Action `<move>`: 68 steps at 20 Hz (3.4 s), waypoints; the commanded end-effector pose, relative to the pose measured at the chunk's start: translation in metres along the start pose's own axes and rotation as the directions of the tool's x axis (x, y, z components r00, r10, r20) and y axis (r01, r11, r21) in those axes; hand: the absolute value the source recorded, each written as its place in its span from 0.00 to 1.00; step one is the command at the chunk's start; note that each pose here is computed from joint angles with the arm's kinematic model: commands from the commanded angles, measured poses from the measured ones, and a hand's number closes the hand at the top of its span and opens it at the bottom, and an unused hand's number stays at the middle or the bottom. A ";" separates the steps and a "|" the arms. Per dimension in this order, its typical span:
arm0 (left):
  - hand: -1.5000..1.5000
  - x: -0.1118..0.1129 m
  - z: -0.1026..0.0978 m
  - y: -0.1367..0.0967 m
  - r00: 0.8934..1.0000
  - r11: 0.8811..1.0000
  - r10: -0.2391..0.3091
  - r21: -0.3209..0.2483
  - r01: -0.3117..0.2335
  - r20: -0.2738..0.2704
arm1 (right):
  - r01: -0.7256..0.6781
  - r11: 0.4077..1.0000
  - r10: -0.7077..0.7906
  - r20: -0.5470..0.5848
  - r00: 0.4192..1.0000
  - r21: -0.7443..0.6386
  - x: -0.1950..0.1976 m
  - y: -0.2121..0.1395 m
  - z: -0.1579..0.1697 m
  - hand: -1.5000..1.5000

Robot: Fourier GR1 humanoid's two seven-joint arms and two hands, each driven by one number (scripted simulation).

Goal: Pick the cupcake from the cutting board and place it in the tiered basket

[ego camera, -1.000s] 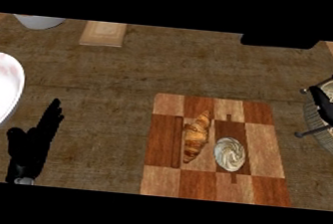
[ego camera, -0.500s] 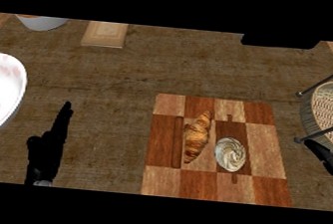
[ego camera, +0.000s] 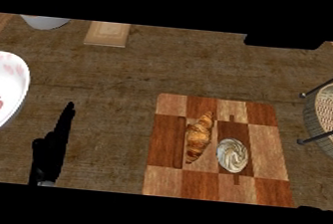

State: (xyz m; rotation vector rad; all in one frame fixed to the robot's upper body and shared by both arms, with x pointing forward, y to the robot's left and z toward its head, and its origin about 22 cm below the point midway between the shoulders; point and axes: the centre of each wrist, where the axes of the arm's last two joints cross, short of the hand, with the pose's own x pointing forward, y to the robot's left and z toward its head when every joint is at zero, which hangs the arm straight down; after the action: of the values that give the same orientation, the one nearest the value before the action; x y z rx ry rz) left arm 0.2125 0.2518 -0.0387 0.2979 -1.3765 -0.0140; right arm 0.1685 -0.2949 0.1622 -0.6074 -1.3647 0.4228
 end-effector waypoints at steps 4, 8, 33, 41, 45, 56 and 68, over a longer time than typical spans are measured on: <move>0.50 -0.004 -0.004 0.000 0.998 0.999 0.010 -0.035 -0.013 -0.067 | -0.283 0.959 0.280 -0.129 0.951 -0.009 0.044 0.011 0.031 0.00; 0.50 -0.015 0.010 -0.009 0.998 0.998 0.007 -0.063 -0.012 -0.069 | -0.299 0.954 0.292 -0.171 0.941 -0.015 0.054 0.035 0.028 0.00; 0.50 -0.003 0.000 -0.004 0.998 0.999 -0.001 -0.038 -0.002 -0.070 | -0.514 0.833 0.553 -0.293 0.780 0.205 0.070 0.139 -0.022 0.00; 0.50 -0.004 0.004 -0.013 0.998 0.998 0.009 -0.062 -0.013 -0.067 | -0.536 0.782 0.622 -0.348 0.702 0.318 0.055 0.153 -0.044 0.00; 0.50 -0.011 -0.001 -0.013 0.996 0.999 0.016 -0.040 -0.019 -0.088 | -0.530 0.773 0.631 -0.342 0.696 0.348 0.054 0.151 -0.044 0.00; 0.50 0.002 -0.010 -0.006 0.999 0.999 0.000 -0.043 -0.002 -0.049 | -0.487 0.765 0.638 -0.393 0.662 0.422 0.033 0.166 -0.067 0.00; 0.50 -0.019 0.009 0.000 0.997 0.999 0.023 -0.042 -0.026 -0.075 | -0.450 0.786 0.609 -0.406 0.681 0.423 0.019 0.180 -0.069 1.00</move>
State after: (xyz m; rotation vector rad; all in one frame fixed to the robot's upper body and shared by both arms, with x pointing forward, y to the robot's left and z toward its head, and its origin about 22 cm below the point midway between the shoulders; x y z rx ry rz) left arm 0.2164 0.2493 -0.0390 0.2707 -1.3724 -0.0229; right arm 0.2472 -0.1618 0.0578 -0.7570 -0.6859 0.8953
